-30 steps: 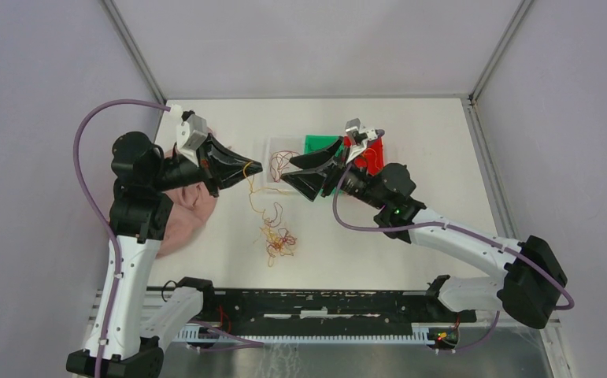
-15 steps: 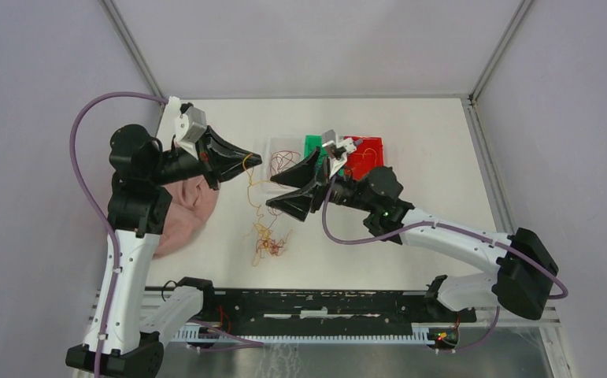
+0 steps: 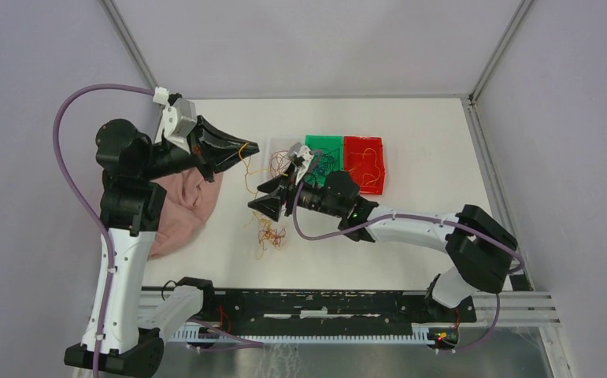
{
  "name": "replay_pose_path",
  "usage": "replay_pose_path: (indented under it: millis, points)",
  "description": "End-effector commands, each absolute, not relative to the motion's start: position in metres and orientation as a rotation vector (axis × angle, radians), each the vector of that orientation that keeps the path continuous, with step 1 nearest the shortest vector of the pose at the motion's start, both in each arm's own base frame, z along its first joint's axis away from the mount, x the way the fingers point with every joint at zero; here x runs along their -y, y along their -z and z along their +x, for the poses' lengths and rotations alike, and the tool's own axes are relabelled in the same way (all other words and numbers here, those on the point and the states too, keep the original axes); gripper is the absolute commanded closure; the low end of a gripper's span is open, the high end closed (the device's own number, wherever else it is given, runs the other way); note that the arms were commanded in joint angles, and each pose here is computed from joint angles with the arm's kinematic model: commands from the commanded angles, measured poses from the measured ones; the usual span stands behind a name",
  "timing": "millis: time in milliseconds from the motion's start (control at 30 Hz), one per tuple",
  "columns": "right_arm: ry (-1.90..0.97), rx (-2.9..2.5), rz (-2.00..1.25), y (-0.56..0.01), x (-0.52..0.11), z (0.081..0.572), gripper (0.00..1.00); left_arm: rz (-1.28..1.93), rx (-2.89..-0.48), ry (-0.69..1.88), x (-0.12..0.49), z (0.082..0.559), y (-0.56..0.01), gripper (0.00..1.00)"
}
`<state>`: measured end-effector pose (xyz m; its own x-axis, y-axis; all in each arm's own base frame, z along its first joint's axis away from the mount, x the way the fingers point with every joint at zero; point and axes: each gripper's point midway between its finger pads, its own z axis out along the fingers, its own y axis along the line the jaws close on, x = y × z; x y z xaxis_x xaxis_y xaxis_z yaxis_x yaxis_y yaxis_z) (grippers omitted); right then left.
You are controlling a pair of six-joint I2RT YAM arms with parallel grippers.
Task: Untangle the cables
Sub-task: Untie the cable.
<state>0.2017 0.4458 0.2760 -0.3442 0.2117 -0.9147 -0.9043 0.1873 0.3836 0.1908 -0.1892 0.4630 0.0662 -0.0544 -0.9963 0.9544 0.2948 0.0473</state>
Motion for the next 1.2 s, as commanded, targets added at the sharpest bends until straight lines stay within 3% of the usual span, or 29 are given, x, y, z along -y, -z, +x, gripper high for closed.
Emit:
replay_pose_path:
  millis: [0, 300, 867, 1167]
  points:
    - [-1.348, -1.33, -0.609, -0.308, -0.461, 0.221, 0.34, 0.989, -1.172, 0.977, 0.19, 0.179, -0.49, 0.97]
    - [-1.356, -1.484, -0.523, -0.243, -0.476, 0.237, 0.49, 0.984, -1.117, 0.963, 0.191, 0.178, -0.519, 0.97]
    - [-1.329, -1.676, -0.464, -0.143, -0.475, 0.239, 0.6, 0.978, -0.914, 0.79, 0.183, 0.17, -0.61, 0.97]
    - [-1.289, -1.736, -0.438, -0.111, -0.464, 0.235, 0.52, 0.843, -0.759, 0.473, 0.157, 0.186, -0.676, 0.97]
